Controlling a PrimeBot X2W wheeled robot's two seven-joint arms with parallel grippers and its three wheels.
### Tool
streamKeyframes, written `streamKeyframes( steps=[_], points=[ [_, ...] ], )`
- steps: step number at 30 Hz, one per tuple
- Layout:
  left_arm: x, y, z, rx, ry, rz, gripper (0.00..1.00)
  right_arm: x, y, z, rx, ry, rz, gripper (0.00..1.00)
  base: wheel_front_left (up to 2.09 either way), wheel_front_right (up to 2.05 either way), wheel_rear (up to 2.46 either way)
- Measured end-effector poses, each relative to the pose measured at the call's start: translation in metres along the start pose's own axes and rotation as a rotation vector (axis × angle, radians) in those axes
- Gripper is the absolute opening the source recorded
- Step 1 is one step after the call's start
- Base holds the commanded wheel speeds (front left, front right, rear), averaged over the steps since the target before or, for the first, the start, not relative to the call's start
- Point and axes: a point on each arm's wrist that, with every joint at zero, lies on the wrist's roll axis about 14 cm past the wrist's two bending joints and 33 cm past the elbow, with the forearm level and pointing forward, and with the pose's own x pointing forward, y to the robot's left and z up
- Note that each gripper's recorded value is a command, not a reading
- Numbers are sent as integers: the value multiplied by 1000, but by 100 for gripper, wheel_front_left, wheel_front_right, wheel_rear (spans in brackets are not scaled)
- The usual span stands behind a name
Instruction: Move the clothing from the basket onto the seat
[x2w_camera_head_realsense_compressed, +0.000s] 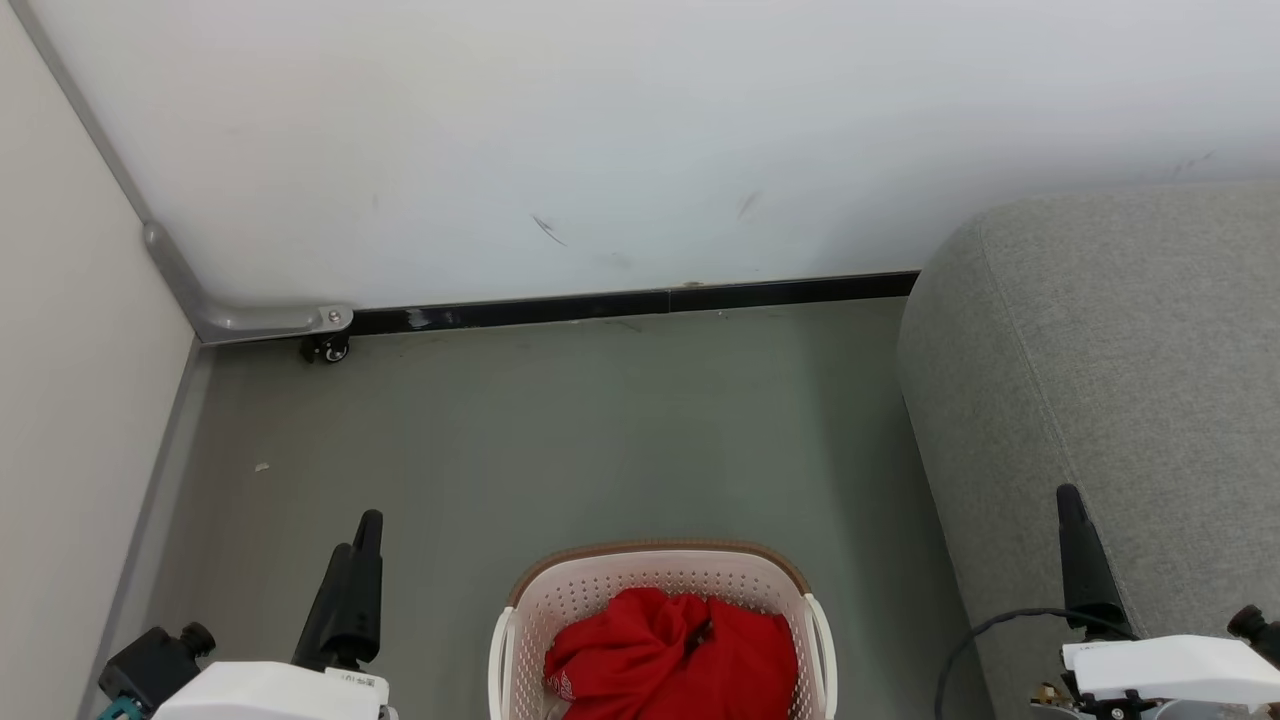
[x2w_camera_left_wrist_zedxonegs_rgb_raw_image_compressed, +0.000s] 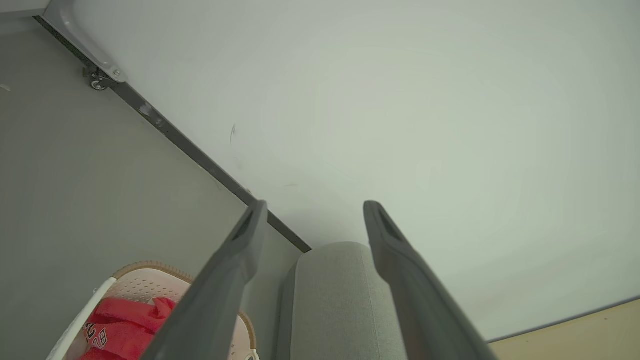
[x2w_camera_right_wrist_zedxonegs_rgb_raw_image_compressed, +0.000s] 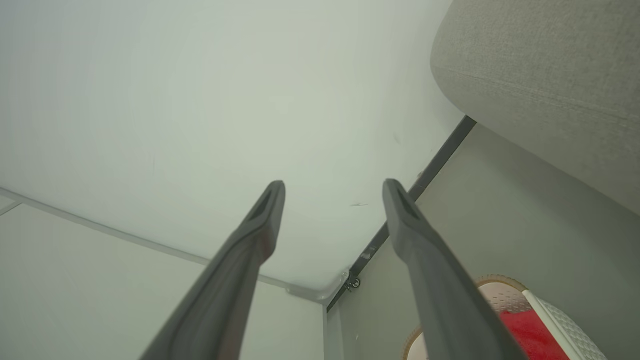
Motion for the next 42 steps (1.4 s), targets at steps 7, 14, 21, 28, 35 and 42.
streamKeyframes(
  steps=[7,14,21,28,35,42],
  points=[
    [-1,-12,-2,144,-1,-38,100,-1,6,1,-131,-8,23,100,0,0,0],
    [-3,-23,-6,300,-1,-73,100,-2,12,1,-278,-12,51,100,0,0,0],
    [-5,-31,-12,479,4,-108,100,-3,16,-4,-433,-6,76,100,0,0,0],
    [-7,-36,-18,641,1,-133,100,-4,20,-9,-588,3,104,100,0,0,0],
    [-8,-40,-22,790,-19,-152,100,-5,22,-13,-712,0,130,100,0,0,0],
    [-9,-40,-27,895,-28,-160,100,-5,23,-16,-811,-1,151,100,0,0,0]
  ],
)
